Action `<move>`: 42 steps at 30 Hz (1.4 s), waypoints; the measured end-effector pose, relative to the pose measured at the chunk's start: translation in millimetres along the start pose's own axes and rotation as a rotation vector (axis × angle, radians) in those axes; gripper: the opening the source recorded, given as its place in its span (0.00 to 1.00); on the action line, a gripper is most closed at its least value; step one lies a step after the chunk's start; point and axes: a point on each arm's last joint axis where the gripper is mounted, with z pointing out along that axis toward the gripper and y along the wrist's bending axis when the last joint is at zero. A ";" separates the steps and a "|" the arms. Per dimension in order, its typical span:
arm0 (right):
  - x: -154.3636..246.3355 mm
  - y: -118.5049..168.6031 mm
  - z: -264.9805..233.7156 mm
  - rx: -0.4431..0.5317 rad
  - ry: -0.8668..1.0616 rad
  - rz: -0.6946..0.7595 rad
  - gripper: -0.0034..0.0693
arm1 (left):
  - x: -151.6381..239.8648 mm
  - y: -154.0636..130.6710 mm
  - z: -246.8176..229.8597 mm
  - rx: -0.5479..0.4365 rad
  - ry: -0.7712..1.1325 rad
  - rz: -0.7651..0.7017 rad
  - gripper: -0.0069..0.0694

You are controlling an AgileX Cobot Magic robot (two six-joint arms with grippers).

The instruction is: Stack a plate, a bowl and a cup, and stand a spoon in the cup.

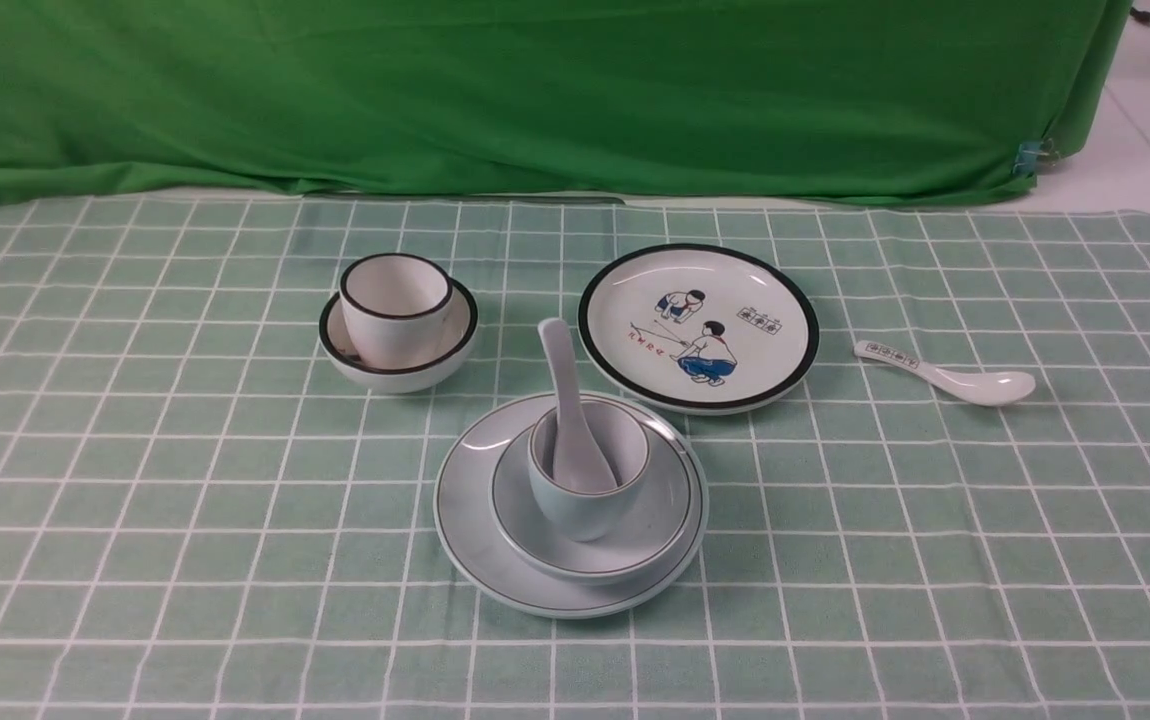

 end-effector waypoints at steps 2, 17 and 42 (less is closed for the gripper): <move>13.4 -4.7 0.2 0.056 -0.043 -0.024 0.07 | 0.1 0.0 0.0 0.000 0.000 0.001 0.11; 132.1 -16.1 39.7 0.257 -0.131 -0.047 0.07 | -0.3 0.1 0.0 -0.001 -0.004 0.005 0.11; 131.1 -16.2 39.5 0.259 -0.143 -0.047 0.09 | -0.5 0.1 -0.2 -0.005 -0.005 0.006 0.11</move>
